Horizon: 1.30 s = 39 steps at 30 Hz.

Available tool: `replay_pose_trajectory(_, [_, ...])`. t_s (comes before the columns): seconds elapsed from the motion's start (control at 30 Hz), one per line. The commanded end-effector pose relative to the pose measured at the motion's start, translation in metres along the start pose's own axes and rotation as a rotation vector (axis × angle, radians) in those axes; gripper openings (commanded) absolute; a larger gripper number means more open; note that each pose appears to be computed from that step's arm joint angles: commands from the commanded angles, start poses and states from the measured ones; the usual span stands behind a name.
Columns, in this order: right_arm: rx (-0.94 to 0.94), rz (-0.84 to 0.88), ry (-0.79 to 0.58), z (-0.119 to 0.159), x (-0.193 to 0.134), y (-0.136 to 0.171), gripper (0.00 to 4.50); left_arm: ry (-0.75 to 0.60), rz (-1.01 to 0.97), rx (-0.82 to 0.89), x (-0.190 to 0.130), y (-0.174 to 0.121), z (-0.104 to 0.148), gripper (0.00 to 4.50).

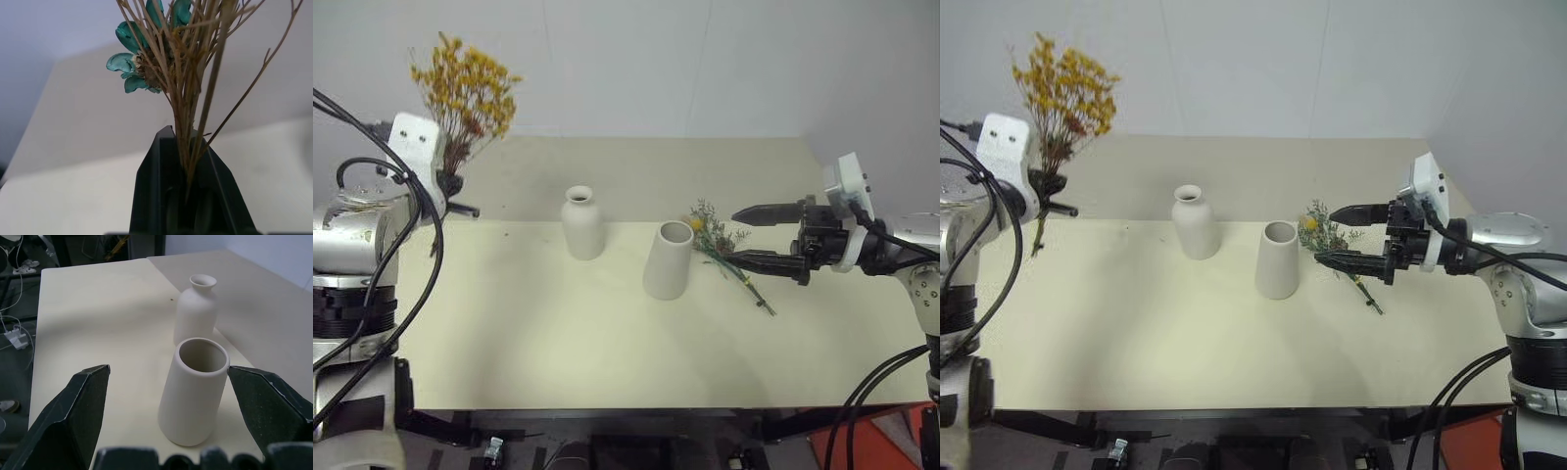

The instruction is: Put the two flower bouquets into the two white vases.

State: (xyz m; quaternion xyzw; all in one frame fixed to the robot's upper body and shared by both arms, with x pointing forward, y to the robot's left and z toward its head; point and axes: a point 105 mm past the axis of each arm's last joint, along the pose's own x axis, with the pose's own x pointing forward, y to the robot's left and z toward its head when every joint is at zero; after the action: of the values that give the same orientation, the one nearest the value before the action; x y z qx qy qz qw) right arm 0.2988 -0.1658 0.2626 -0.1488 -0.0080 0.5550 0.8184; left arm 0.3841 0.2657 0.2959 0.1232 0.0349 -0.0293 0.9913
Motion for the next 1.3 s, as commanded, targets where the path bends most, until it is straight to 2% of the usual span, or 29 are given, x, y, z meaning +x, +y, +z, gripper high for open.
replay_pose_trajectory(0.03, [-0.054,-0.007,-0.052,0.018,-0.003,0.002,4.5,-0.19,-0.084,-0.052,-0.006,-0.008,0.04,0.03])
replay_pose_trajectory(0.37, [-0.12,0.019,-0.163,0.043,0.033,0.001,4.5,-0.324,-0.403,-0.105,0.013,-0.047,0.071,0.03])
replay_pose_trajectory(0.7, [-0.124,0.059,-0.209,0.049,0.059,0.004,4.5,-0.467,-0.731,-0.199,0.008,-0.071,0.09,0.03])
replay_pose_trajectory(1.07, [-0.11,0.075,-0.232,0.049,0.067,0.009,4.5,-0.64,-0.752,-0.239,0.023,-0.082,0.111,0.03])
replay_pose_trajectory(1.3, [-0.103,0.065,-0.237,0.049,0.068,0.009,4.5,-0.698,-0.767,-0.285,0.027,-0.088,0.111,0.03])
